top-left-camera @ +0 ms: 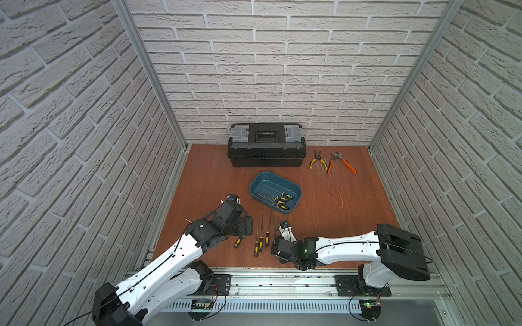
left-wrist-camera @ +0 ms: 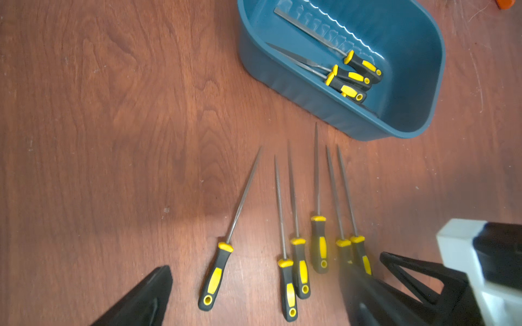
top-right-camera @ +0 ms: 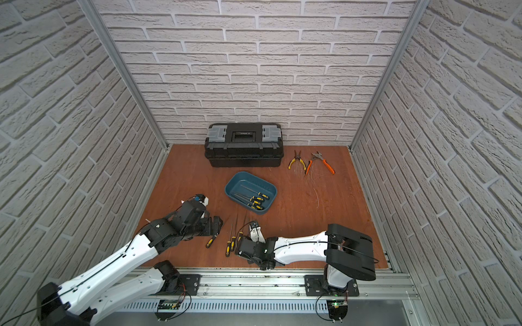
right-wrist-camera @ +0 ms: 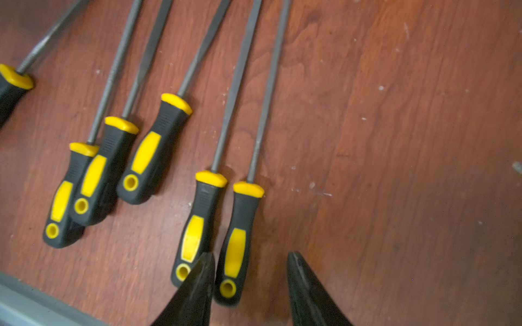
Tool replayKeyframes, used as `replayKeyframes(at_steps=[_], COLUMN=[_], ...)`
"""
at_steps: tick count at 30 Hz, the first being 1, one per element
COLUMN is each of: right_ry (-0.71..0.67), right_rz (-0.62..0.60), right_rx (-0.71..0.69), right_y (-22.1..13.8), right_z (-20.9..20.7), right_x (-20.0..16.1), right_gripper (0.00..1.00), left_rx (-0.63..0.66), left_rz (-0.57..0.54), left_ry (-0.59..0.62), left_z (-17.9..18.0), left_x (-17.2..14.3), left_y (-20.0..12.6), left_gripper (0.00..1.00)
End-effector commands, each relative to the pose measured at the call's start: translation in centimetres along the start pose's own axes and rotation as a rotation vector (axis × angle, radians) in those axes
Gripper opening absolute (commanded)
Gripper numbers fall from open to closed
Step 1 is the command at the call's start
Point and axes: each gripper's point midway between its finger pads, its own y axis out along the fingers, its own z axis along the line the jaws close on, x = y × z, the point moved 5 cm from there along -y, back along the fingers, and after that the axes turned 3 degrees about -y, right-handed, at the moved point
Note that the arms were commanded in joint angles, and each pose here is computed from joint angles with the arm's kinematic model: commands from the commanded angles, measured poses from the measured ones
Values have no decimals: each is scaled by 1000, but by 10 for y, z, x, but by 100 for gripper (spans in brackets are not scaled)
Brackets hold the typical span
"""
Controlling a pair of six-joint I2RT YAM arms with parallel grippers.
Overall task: Put the file tool into the storage box
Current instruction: Pick up the file tool from the center of the board.
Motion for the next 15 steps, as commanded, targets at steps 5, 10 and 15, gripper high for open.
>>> replayKeyframes(at_steps=[5,10,15], right_ry=[11,-32,-88], right_rz=[-44,-92,-109], right_rx=[-24,13,58], right_y=[-12,-26,-34], right_z=[-19,-15,-8], right_x=[-5,1,3], right_gripper=[45,45,46], left_rx=[-51,-44,-15], left_rz=[-67,-88,-118], left_ry=[22,19,16], left_z=[-20,-23,-15], left_x=[24,31,32], left_y=[1,-1,-11], left_gripper=[98,98,98])
